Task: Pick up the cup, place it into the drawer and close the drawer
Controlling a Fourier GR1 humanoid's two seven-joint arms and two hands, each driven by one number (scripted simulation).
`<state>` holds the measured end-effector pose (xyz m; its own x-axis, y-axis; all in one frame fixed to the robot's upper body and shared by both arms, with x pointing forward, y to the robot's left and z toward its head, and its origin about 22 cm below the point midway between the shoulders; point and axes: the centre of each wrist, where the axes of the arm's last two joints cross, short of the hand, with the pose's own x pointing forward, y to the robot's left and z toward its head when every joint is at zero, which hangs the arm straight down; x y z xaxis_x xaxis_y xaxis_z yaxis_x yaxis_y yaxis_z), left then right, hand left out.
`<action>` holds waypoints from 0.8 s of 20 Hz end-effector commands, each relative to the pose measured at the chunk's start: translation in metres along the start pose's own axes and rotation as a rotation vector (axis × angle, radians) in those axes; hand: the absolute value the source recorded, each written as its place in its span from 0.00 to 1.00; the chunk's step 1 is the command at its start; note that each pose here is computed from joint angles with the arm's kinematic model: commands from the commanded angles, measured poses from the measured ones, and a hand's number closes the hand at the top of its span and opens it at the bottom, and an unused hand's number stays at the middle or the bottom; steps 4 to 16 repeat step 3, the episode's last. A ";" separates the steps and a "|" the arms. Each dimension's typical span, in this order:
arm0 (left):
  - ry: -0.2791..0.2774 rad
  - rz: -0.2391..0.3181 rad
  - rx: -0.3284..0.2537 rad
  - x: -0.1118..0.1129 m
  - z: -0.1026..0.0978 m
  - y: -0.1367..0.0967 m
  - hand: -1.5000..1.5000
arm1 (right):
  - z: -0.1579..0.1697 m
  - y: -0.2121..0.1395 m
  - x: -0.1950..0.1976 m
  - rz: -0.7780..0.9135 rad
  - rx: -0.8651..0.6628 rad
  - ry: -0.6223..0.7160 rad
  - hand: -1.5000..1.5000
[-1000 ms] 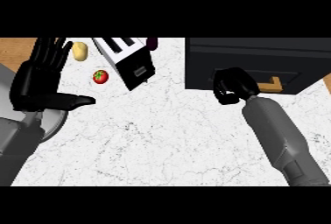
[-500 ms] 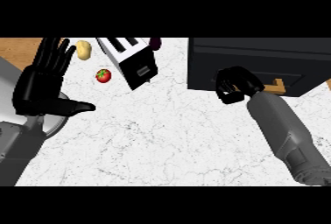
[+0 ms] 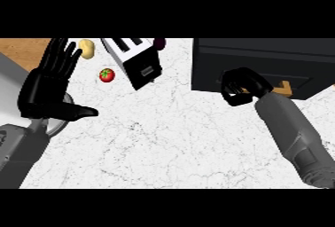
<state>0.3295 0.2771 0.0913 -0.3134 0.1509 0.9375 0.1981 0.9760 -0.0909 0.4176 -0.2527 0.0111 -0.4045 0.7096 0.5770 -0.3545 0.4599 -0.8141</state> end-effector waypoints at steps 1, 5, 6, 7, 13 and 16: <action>0.002 0.011 -0.004 -0.009 0.005 -0.001 0.00 | 0.013 -0.052 -0.013 0.053 -0.166 0.144 1.00; 0.009 0.005 -0.007 -0.008 -0.001 -0.007 0.00 | 0.002 -0.059 -0.003 0.049 -0.174 0.133 1.00; 0.009 0.005 -0.007 -0.008 -0.001 -0.007 0.00 | 0.002 -0.059 -0.003 0.049 -0.174 0.133 1.00; 0.009 0.005 -0.007 -0.008 -0.001 -0.007 0.00 | 0.002 -0.059 -0.003 0.049 -0.174 0.133 1.00; 0.009 0.005 -0.007 -0.008 -0.001 -0.007 0.00 | 0.002 -0.059 -0.003 0.049 -0.174 0.133 1.00; 0.009 0.005 -0.007 -0.008 -0.001 -0.007 0.00 | 0.002 -0.059 -0.003 0.049 -0.174 0.133 1.00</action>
